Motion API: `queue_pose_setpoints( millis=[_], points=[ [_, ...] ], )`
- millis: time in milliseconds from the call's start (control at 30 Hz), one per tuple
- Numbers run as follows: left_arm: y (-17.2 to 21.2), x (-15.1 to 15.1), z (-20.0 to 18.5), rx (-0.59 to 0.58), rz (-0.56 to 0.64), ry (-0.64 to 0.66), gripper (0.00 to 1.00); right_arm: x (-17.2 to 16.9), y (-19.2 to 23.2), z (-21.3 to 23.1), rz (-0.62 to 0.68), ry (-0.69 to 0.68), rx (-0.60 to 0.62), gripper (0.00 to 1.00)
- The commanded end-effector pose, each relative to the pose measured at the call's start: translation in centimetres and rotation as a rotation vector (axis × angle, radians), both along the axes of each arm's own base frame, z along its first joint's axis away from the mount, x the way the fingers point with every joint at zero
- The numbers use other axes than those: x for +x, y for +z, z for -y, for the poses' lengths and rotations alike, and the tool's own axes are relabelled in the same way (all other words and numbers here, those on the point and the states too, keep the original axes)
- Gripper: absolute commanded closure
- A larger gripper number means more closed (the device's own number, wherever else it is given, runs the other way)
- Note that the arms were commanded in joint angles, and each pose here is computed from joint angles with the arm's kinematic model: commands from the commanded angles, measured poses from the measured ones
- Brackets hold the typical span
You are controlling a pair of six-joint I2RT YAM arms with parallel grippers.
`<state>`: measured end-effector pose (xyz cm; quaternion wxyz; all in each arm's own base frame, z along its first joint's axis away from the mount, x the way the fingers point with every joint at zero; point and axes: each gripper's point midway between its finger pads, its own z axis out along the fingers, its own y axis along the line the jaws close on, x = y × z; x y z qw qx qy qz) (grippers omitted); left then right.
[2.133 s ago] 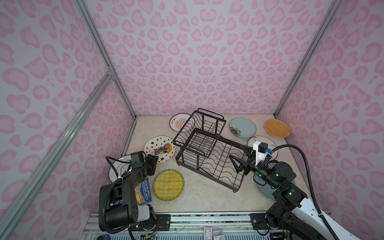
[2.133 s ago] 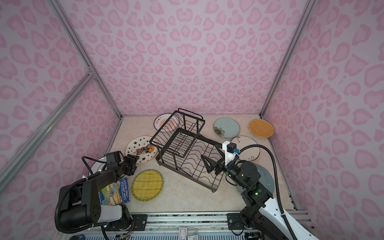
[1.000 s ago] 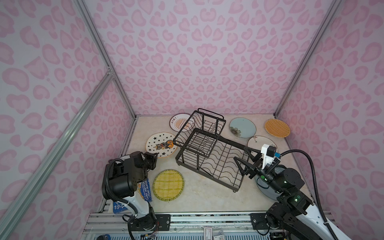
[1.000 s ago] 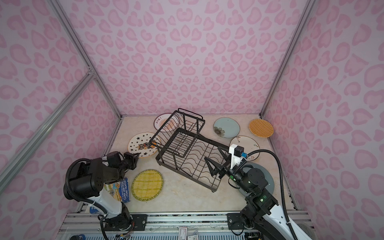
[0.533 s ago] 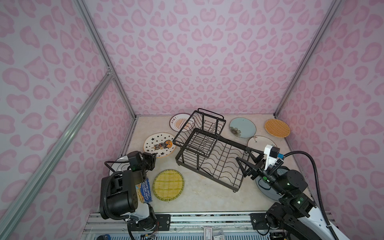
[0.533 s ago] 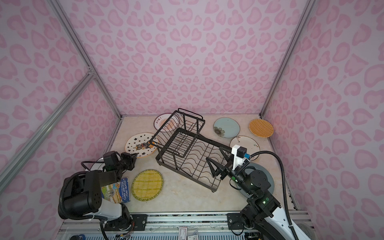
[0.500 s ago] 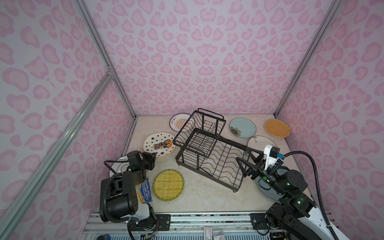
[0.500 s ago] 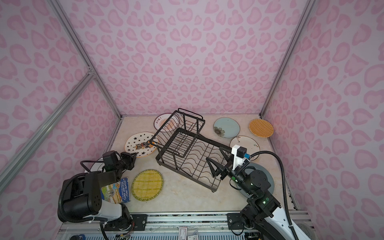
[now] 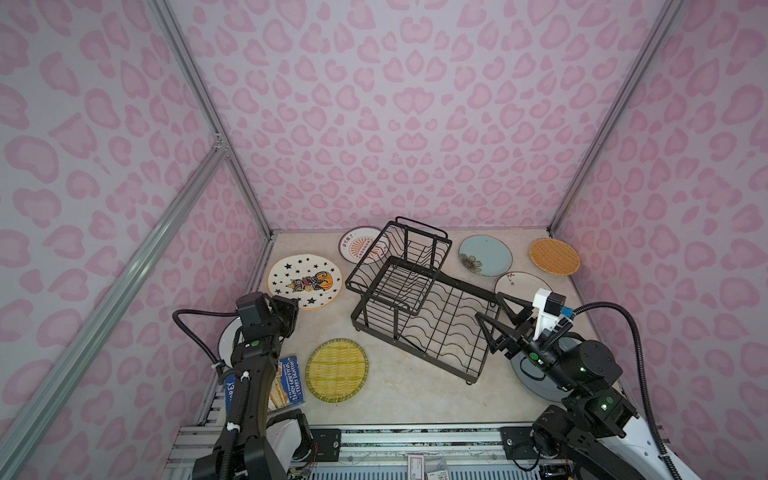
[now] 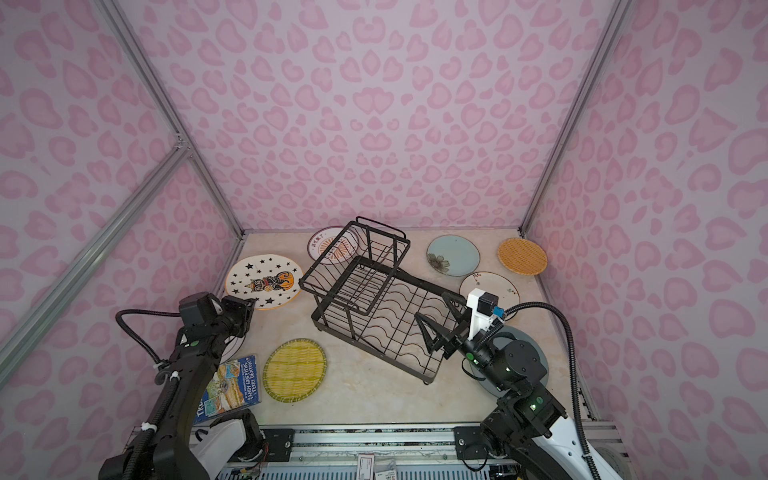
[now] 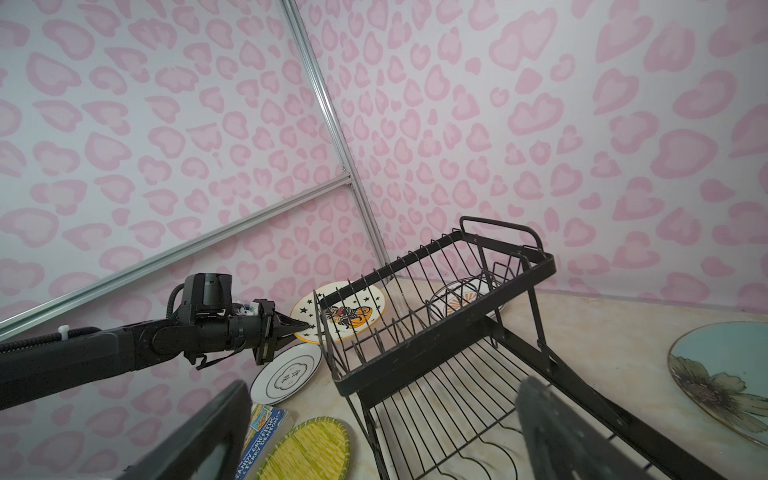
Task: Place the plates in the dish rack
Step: 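Lift the upright plate toward the rack while the right gripper moves to meet it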
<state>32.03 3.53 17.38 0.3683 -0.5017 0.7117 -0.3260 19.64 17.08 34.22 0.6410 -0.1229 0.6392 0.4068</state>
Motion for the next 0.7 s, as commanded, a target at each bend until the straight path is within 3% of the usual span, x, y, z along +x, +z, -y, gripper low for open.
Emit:
queue_pose_setpoints(
  millis=[0, 367, 500, 667],
  points=[
    [4.7, -0.4, 0.0, 0.064, 0.080, -0.017, 0.97, 0.7, 1.5, 0.4, 0.027, -0.046, 0.014, 0.00],
    [21.0, -1.5, 1.4, 0.136, 0.318, -0.075, 0.97, 6.7, 5.4, -4.4, 0.066, -0.092, -0.157, 0.00],
    [24.2, -1.2, 3.4, 0.123, 0.375, -0.134, 0.97, 7.6, 6.1, -6.7, 0.164, -0.047, -0.295, 0.00],
    [25.5, -0.5, 6.6, 0.105, 0.389, -0.212, 0.97, 7.6, 6.6, -9.2, 0.323, -0.011, -0.427, 0.00]
  ],
)
